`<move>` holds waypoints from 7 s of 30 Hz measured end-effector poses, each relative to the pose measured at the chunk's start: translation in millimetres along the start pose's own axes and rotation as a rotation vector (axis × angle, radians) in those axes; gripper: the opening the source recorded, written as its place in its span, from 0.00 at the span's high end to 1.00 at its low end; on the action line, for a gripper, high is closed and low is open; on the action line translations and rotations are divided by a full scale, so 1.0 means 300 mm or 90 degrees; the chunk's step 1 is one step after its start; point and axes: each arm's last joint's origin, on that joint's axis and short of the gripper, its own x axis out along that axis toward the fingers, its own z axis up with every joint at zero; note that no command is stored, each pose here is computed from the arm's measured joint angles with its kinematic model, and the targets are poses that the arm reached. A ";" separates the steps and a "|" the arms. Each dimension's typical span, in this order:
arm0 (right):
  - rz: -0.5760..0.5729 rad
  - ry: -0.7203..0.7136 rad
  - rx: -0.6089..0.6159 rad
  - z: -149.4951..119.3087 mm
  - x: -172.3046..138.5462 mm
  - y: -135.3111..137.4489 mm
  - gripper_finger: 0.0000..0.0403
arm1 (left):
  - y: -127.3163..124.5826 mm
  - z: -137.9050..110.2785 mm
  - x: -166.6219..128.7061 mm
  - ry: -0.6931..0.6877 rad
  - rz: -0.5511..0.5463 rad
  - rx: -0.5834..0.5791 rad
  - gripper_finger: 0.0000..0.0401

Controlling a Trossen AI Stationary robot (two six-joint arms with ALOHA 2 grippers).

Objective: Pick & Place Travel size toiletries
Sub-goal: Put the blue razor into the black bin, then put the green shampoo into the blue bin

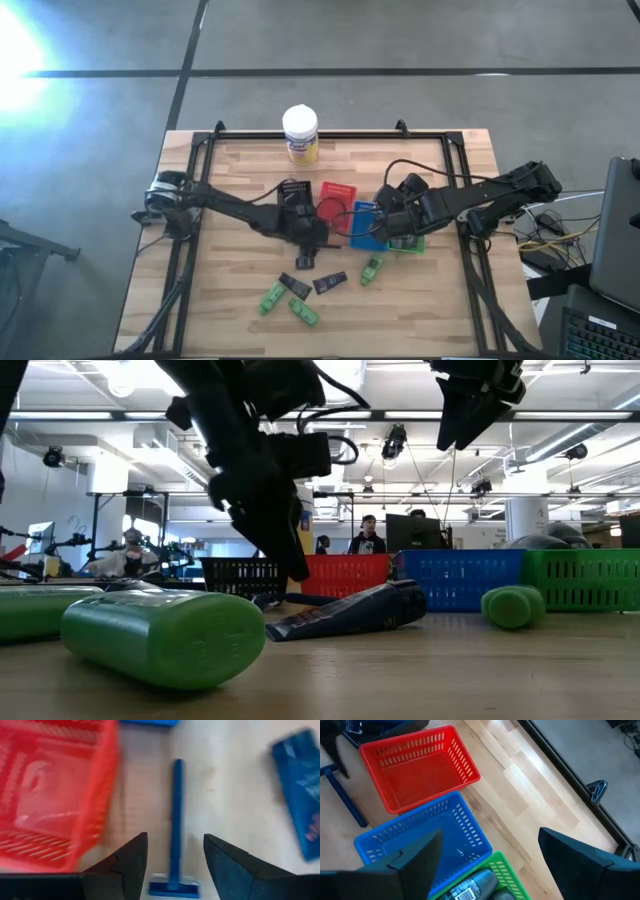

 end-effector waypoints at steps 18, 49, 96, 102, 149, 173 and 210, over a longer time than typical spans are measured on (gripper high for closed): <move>-0.013 0.006 0.022 0.004 0.019 -0.011 0.16 | -0.013 -0.041 0.042 0.019 0.034 0.063 0.51; -0.020 0.008 0.024 0.011 0.027 -0.021 0.28 | -0.122 0.017 -0.069 0.124 -0.008 0.050 0.92; 0.004 0.042 -0.081 0.024 0.044 -0.035 0.22 | 0.141 -0.113 -0.275 -0.141 0.099 -0.541 0.70; 0.103 0.051 -0.162 0.020 0.041 0.004 0.21 | -0.012 -0.110 -0.293 -0.072 -0.107 -0.240 0.70; 0.385 0.111 -0.868 -0.290 0.187 0.482 0.20 | -0.279 -0.281 -0.303 0.073 -0.135 -0.270 0.46; 0.384 0.116 -0.832 -0.296 0.221 0.504 0.24 | -0.246 -0.257 -0.294 -0.001 -0.060 -0.288 0.46; 0.439 0.170 -0.813 -0.244 0.338 0.464 0.33 | -0.247 -0.241 -0.296 -0.035 -0.060 -0.328 0.46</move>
